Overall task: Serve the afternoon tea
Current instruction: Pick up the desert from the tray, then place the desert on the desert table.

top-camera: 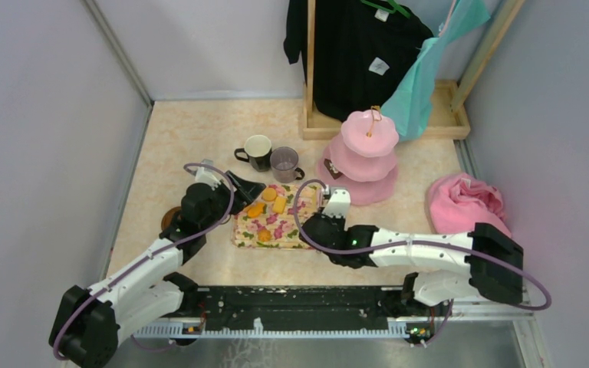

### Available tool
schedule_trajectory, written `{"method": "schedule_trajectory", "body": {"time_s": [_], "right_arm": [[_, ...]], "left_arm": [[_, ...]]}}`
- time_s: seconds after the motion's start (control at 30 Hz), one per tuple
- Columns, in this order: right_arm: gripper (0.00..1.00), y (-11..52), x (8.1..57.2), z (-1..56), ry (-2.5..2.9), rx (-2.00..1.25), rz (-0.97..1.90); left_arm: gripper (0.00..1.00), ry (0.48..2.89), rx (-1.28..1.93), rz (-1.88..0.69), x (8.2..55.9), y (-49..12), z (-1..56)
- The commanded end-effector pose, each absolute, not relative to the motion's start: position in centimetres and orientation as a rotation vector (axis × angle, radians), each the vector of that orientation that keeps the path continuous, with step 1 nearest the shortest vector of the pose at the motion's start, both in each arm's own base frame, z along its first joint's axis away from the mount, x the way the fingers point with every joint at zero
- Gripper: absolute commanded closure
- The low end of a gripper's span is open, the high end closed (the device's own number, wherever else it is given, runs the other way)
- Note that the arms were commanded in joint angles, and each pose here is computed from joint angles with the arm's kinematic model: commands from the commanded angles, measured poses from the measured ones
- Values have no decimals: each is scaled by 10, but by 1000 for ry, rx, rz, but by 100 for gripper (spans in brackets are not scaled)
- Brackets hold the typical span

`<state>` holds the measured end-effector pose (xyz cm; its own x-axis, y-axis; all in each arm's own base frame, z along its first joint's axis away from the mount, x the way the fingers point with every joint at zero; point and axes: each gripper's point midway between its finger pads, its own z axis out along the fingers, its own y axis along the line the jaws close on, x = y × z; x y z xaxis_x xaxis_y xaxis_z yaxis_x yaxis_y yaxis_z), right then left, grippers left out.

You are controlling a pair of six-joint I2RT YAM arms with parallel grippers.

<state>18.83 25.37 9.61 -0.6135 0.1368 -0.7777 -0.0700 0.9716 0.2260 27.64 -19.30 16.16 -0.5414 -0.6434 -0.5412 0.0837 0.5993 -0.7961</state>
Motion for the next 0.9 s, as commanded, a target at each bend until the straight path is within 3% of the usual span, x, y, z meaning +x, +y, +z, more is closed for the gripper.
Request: {"method": "schedule_trajectory", "body": {"time_s": [0.0, 0.87], "right_arm": [[100, 238, 184, 106, 2187, 64, 290], [100, 196, 201, 111, 2104, 456, 774]], "left_arm": [[21, 1879, -426, -1048, 281, -196, 179], [21, 1889, -415, -1052, 280, -198, 176]]}}
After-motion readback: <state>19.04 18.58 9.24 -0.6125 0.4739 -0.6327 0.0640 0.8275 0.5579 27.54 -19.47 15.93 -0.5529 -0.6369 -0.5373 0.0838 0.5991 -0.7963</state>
